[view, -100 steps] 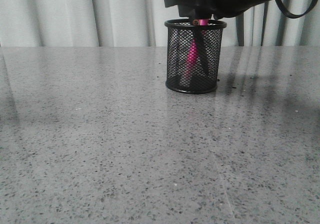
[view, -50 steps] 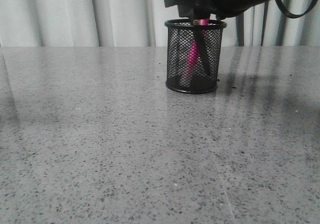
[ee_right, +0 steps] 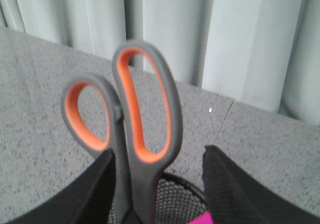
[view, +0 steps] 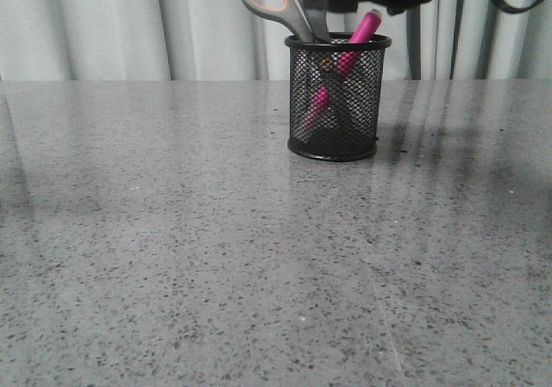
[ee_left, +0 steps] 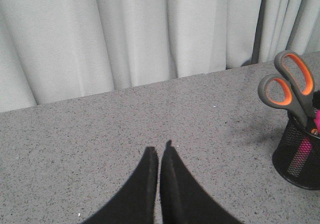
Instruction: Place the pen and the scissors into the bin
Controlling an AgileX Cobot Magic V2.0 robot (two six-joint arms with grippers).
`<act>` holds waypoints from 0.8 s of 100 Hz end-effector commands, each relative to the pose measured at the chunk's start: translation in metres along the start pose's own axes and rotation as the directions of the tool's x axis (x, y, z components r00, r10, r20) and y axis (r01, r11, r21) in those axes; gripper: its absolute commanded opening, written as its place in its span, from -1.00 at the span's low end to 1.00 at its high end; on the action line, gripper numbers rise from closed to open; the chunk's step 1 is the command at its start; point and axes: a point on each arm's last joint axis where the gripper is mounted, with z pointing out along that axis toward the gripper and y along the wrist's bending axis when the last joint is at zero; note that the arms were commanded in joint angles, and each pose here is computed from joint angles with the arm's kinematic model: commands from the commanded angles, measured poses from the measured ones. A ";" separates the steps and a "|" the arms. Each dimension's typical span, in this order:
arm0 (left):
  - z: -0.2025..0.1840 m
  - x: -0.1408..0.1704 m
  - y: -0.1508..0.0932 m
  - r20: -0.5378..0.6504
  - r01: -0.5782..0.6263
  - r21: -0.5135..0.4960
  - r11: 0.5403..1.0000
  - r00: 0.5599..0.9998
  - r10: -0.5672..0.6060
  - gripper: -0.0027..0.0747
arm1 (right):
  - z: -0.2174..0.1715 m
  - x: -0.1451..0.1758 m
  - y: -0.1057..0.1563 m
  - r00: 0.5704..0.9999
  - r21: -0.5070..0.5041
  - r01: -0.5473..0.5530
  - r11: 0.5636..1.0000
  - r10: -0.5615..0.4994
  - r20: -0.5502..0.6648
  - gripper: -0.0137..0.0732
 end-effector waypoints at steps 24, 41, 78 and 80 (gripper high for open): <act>-0.005 -0.014 0.004 0.087 0.023 -0.040 0.999 0.996 -0.019 -0.98 | -0.039 -0.061 -0.011 0.964 0.042 -0.016 0.999 0.004 0.266 -0.51; -0.005 -0.014 0.004 0.087 0.023 -0.040 0.999 0.996 -0.019 -0.98 | -0.065 -0.081 -0.017 0.946 0.039 -0.030 0.999 0.015 0.324 -0.86; -0.005 -0.014 0.004 0.087 0.023 -0.040 0.999 0.996 -0.019 -0.98 | -0.113 -0.101 -0.051 0.951 0.099 -0.047 0.994 0.015 0.308 -0.86; -0.005 -0.014 0.004 0.087 0.023 -0.040 0.999 0.996 -0.019 -0.98 | -0.115 -0.101 -0.052 0.952 0.101 -0.048 0.994 0.014 0.307 -0.86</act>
